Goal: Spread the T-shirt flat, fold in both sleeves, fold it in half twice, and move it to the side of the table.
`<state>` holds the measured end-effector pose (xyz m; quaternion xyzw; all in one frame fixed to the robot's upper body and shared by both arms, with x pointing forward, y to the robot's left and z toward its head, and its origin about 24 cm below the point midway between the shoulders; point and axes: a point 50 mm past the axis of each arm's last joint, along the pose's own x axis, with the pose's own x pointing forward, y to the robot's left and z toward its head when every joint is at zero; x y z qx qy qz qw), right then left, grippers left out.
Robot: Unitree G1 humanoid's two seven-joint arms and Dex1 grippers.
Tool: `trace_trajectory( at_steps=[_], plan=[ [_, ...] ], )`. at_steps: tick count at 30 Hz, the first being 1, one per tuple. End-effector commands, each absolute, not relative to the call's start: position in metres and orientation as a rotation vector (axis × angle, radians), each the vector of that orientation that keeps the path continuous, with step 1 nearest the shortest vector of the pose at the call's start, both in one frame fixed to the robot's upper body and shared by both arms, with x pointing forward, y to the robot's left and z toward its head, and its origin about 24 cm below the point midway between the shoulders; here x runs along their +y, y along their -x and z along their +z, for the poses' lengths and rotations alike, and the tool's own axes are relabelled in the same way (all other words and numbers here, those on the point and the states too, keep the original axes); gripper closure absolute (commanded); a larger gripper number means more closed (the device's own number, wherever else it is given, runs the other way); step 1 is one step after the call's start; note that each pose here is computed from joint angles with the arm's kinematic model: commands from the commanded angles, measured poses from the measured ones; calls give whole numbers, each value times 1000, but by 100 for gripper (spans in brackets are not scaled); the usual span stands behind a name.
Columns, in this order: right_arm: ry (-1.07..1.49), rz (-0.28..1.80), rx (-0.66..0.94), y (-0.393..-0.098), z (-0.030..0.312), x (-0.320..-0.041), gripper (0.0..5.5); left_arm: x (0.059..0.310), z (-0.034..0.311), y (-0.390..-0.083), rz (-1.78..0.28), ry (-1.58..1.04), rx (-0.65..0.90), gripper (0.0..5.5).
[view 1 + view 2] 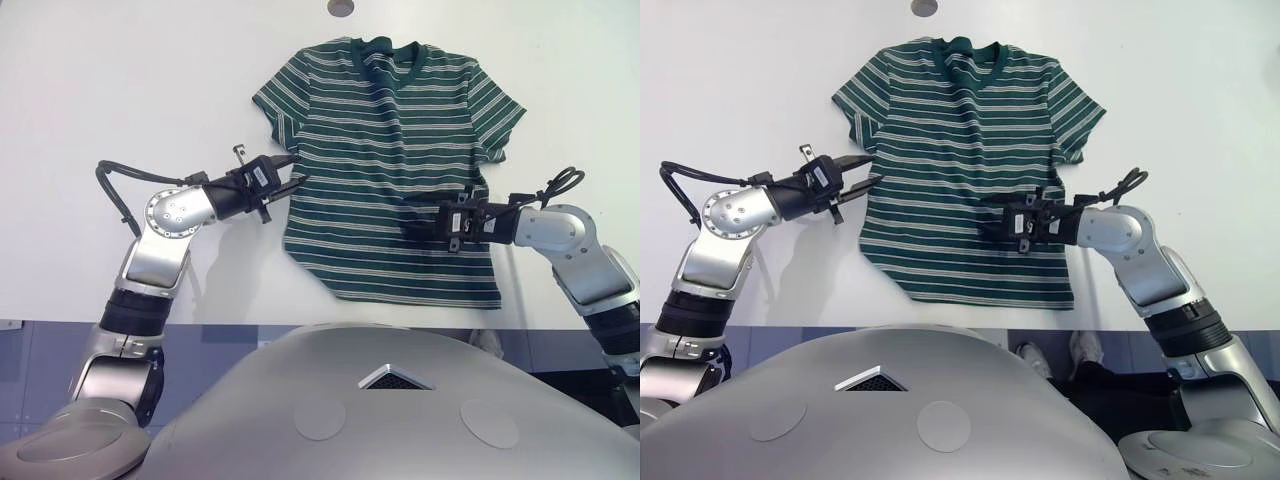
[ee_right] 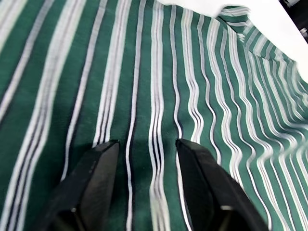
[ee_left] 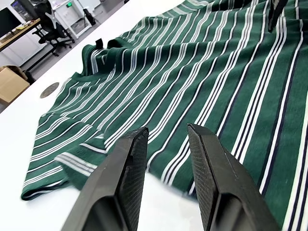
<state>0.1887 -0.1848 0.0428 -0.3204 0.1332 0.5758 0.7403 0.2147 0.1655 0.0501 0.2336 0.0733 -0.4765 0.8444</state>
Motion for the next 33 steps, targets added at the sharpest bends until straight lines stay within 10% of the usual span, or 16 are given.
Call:
trace_trajectory(
  at_steps=[1,8,13,18,24,33],
  plan=[
    [540,1151,152,-205,77,-179,329,186,79,-223,-950,-495,139,402],
    [371,928,12,-217,110,-175,329,227,75,-211,-967,-778,412,402],
    [337,951,63,-203,93,-164,329,205,35,-170,-1203,-890,458,402],
    [334,909,99,-208,86,-176,329,181,25,-141,-1398,-642,259,402],
    [562,1017,224,-197,48,-182,329,163,21,-136,-1419,-269,422,402],
    [623,1034,183,-200,40,-178,329,139,105,-146,-1546,256,512,402]
  ],
)
